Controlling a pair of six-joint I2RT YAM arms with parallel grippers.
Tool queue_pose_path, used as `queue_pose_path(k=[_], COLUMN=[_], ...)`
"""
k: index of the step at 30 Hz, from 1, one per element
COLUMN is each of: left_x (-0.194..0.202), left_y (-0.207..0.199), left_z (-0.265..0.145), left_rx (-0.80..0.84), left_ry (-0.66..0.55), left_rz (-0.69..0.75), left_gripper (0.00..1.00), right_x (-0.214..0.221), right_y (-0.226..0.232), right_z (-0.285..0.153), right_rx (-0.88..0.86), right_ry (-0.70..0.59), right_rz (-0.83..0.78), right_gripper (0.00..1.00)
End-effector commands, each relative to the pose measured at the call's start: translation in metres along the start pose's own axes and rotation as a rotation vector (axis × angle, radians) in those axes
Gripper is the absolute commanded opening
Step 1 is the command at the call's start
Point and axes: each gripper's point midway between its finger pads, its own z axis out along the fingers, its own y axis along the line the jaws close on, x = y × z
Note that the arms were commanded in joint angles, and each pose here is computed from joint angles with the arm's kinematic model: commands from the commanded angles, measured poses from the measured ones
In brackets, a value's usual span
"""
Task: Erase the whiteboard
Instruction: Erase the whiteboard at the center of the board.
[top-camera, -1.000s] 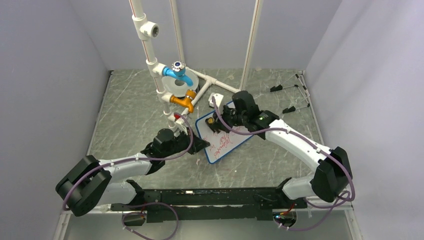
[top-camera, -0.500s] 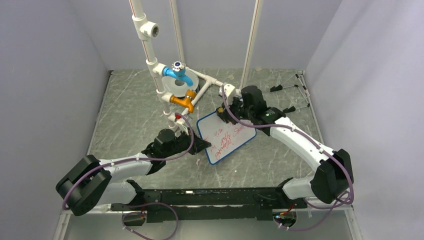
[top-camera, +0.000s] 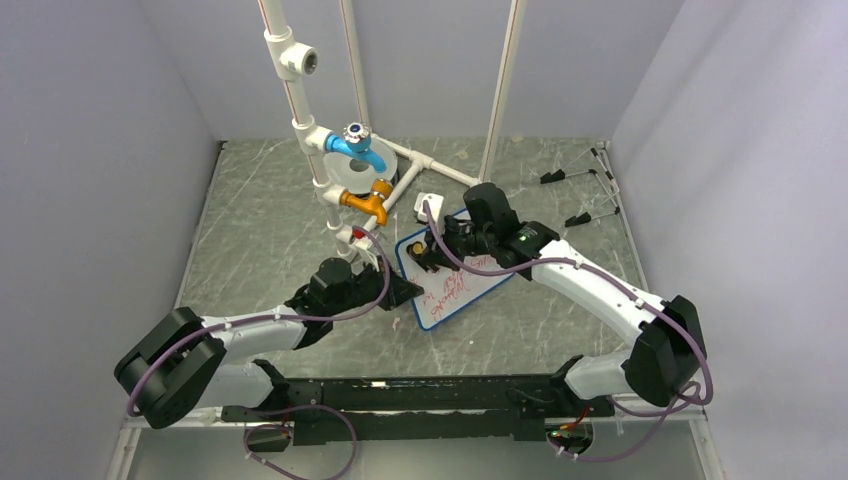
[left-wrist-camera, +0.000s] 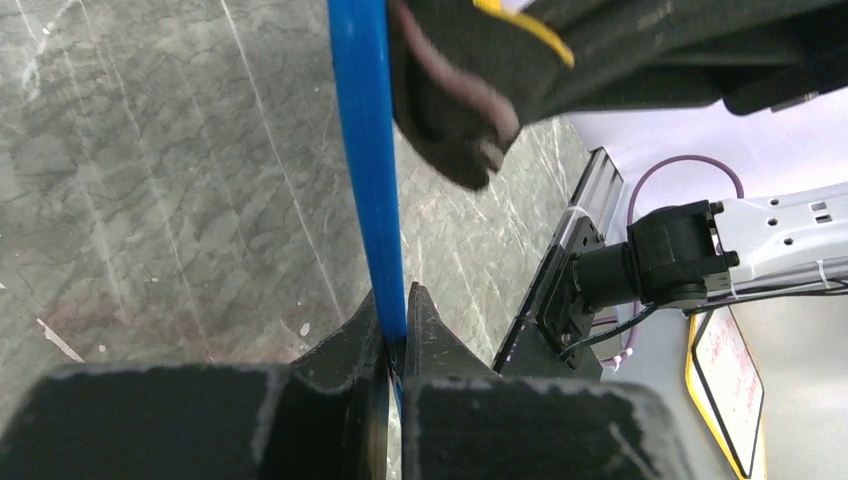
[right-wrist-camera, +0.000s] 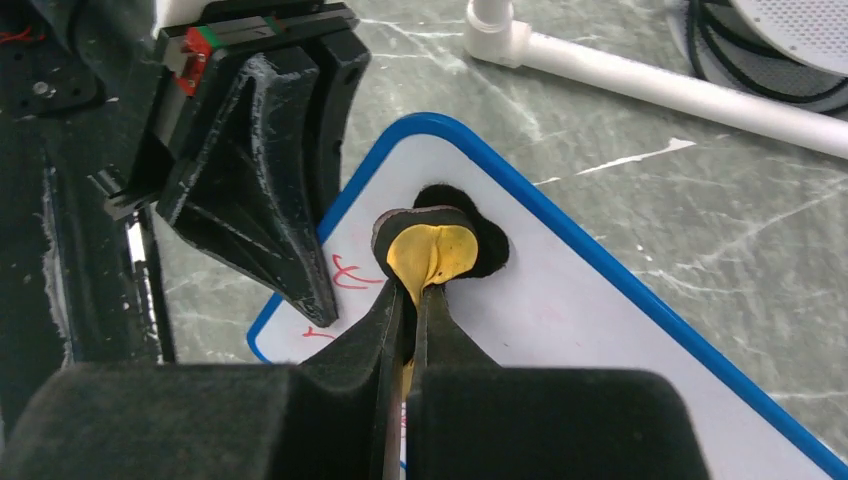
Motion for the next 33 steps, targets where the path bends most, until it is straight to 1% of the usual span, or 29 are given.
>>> queue_pose_path(k=[1, 6, 8, 10, 12, 14, 17, 20, 23, 24, 26, 29, 31, 33], left_x=[-0.037, -0.037, -0.037, -0.037, -0.037, -0.037, -0.038, -0.038, -0.038, -0.039, -0.038, -0.038, -0.038, -0.039], left_y=[-0.057, -0.058, -0.059, -0.058, -0.059, -0.059, -0.059, -0.059, -0.058, -0.058, -0.058, -0.059, -0.06, -0.061], left_z=[0.002, 0.001, 0.0, 0.0, -0.001, -0.001, -0.001, 0.0, -0.001, -0.001, 0.0, 0.0, -0.001, -0.001], left_rx=[0.217, 0.221, 0.222, 0.222, 0.224, 0.225, 0.226, 0.221, 0.216, 0.214, 0.214, 0.221, 0.224, 0.225], left_ry=[-0.106, -0.104, -0.106, -0.106, -0.108, -0.109, -0.111, -0.11, -0.11, -0.111, -0.109, -0.104, -0.106, -0.106], left_rz=[0.121, 0.128, 0.134, 0.138, 0.141, 0.14, 0.14, 0.139, 0.138, 0.139, 0.14, 0.143, 0.149, 0.153], left_gripper=[0.0, 0.0, 0.0, 0.0, 0.0, 0.0, 0.0, 0.0, 0.0, 0.0, 0.0, 0.0, 0.0, 0.0], right_x=[-0.012, 0.004, 0.011, 0.014, 0.014, 0.011, -0.001, -0.009, -0.012, -0.013, -0.011, 0.001, 0.011, 0.019], right_y=[0.005, -0.067, -0.085, -0.092, -0.089, -0.074, -0.026, 0.011, 0.019, 0.014, -0.007, -0.059, -0.083, -0.095], right_z=[0.001, -0.016, -0.025, -0.03, -0.029, -0.022, -0.006, 0.003, 0.005, 0.005, 0.004, -0.008, -0.018, -0.025], right_rx=[-0.038, 0.284, 0.351, 0.378, 0.36, 0.275, 0.067, -0.081, -0.103, -0.076, 0.036, 0.258, 0.356, 0.406], right_ry=[-0.025, 0.005, 0.008, 0.007, 0.005, -0.004, -0.021, -0.024, -0.02, -0.018, -0.004, 0.013, 0.019, 0.026], right_rz=[-0.035, 0.066, 0.103, 0.115, 0.11, 0.096, 0.032, -0.023, -0.041, -0.035, -0.021, 0.067, 0.106, 0.129], right_gripper=[0.0, 0.0, 0.0, 0.0, 0.0, 0.0, 0.0, 0.0, 0.0, 0.0, 0.0, 0.0, 0.0, 0.0])
